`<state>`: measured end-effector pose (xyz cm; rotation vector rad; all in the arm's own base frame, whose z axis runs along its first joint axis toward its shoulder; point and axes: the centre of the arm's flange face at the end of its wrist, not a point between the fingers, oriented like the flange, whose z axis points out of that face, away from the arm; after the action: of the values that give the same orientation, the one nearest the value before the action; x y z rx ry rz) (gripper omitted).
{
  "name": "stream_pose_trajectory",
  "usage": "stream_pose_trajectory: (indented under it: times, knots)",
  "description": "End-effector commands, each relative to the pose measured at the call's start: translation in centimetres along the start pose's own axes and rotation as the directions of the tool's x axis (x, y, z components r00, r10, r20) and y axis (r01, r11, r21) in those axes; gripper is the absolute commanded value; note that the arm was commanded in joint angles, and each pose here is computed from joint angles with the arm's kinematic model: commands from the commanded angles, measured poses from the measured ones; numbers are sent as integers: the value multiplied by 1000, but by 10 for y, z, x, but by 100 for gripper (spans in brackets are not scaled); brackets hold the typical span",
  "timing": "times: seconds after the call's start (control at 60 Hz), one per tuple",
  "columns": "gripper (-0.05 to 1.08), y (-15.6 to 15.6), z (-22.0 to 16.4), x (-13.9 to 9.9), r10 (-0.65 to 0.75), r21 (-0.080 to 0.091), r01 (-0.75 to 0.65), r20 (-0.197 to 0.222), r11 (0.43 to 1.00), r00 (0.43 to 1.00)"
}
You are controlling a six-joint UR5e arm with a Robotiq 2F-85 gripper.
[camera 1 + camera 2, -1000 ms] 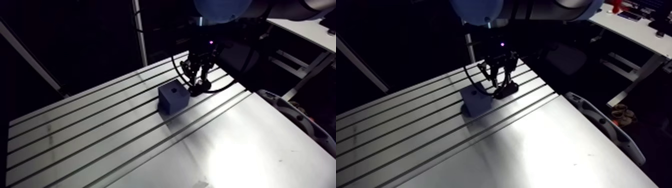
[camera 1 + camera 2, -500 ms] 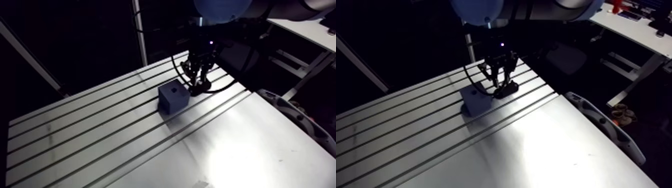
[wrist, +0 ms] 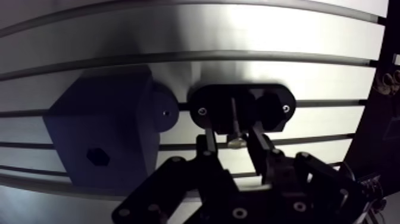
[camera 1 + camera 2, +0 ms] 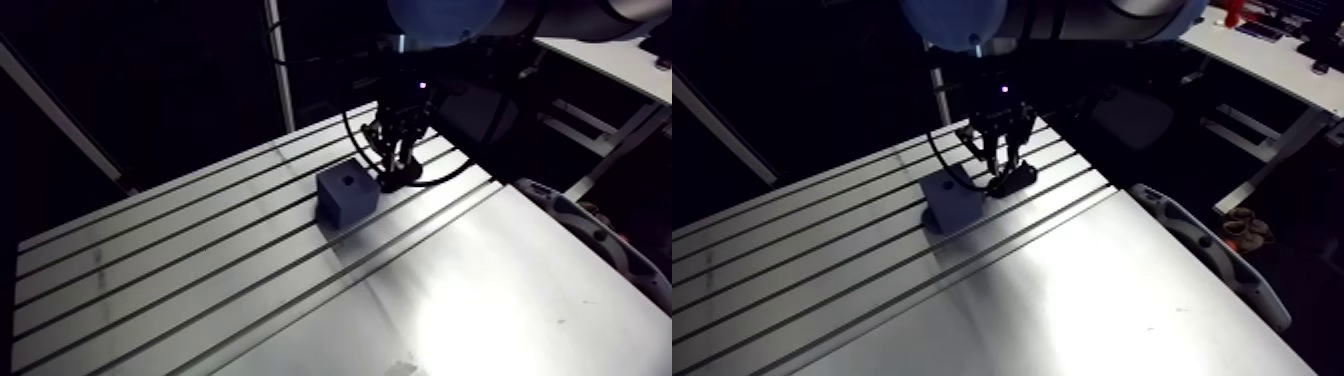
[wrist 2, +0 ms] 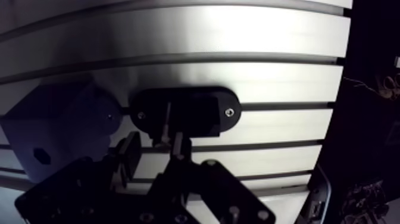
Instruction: Pick up the M10 bolt and insert it into the hex recess until seated.
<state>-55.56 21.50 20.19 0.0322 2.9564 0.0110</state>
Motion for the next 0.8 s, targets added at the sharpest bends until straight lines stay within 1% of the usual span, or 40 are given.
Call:
stream_pose_trajectory:
  times: [0.017,0.383,0.8]
  knots:
    - [59,0,-1,0,-1,-2,1,0,1000,1000]
    - [60,0,-1,0,-1,-1,1,1,1000,1000]
    - [64,0,-1,-1,-3,-3,3,2,1000,1000]
